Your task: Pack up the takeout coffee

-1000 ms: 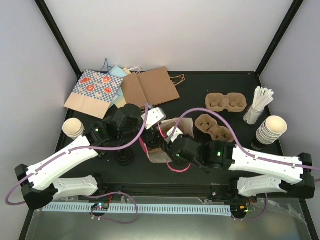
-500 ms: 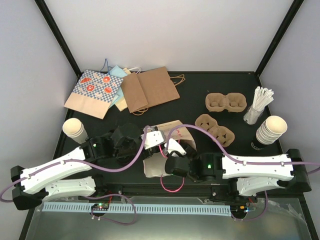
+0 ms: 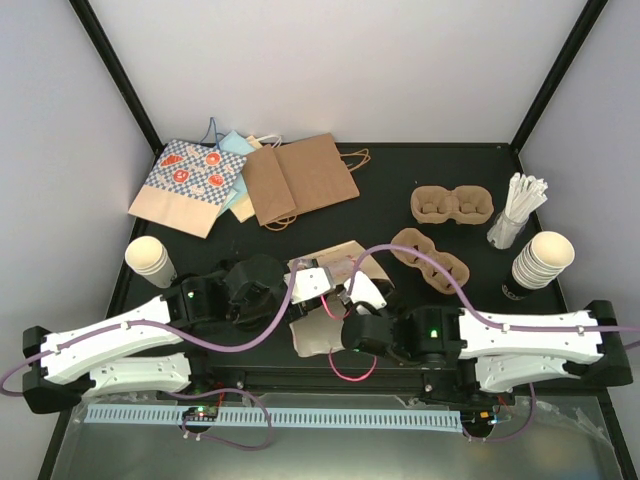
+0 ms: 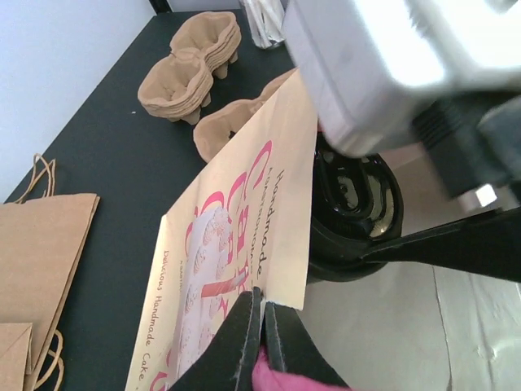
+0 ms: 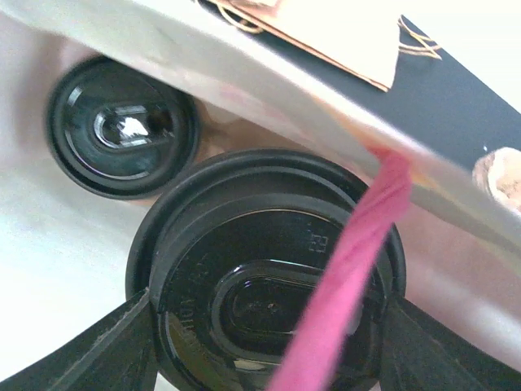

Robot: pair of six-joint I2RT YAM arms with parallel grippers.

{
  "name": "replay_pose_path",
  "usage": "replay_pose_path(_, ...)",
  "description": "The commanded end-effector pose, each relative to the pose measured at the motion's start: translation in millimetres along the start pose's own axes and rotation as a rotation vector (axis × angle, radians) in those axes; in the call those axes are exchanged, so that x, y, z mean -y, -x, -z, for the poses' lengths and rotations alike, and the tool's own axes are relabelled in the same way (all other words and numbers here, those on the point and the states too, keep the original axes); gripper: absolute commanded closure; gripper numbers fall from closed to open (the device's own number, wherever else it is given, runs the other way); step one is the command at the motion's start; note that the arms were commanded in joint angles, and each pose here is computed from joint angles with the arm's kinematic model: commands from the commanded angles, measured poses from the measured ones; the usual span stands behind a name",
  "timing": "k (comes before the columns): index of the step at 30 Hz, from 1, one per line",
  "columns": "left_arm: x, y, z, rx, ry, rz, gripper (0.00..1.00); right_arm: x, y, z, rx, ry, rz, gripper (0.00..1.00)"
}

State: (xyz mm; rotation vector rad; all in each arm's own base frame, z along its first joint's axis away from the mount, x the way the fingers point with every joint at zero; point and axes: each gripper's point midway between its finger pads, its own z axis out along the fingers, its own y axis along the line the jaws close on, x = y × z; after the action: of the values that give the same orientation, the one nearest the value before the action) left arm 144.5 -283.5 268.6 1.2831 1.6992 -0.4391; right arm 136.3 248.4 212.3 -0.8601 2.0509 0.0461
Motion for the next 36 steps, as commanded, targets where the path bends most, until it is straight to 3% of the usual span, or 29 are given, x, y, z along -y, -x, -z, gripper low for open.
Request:
replay_pose_path(1,1.5,8.1,4.5,0.041,0.004,0.020,0.99,13.7,-9.7,-8.3,-0.036,-0.147,0.008,0.45)
replay_pose_path(9,9.7,15.1,4.5,0.074,-0.035,0.079,0.98,7.5,-7.4,-23.4,0.007,-0.206,-0.021,0.45)
replay_pose_path(18,-0.4,29.8,6.5,0.124,0.001,0.254,0.98,-4.9,2.5,-30.2,0.139,-0.122,-0.104,0.46)
replay_pose_path(27,4.2,35.4,11.4,0.155,-0.036,0.279,0.98,3.5,-13.5,-44.9,0.100,-0.178,-0.115,0.50)
replay_pose_path(36,-1.4,46.3,8.5,0.193,-0.016,0.339,0.99,-16.7,-14.8,-57.0,0.050,-0.108,-0.065,0.50)
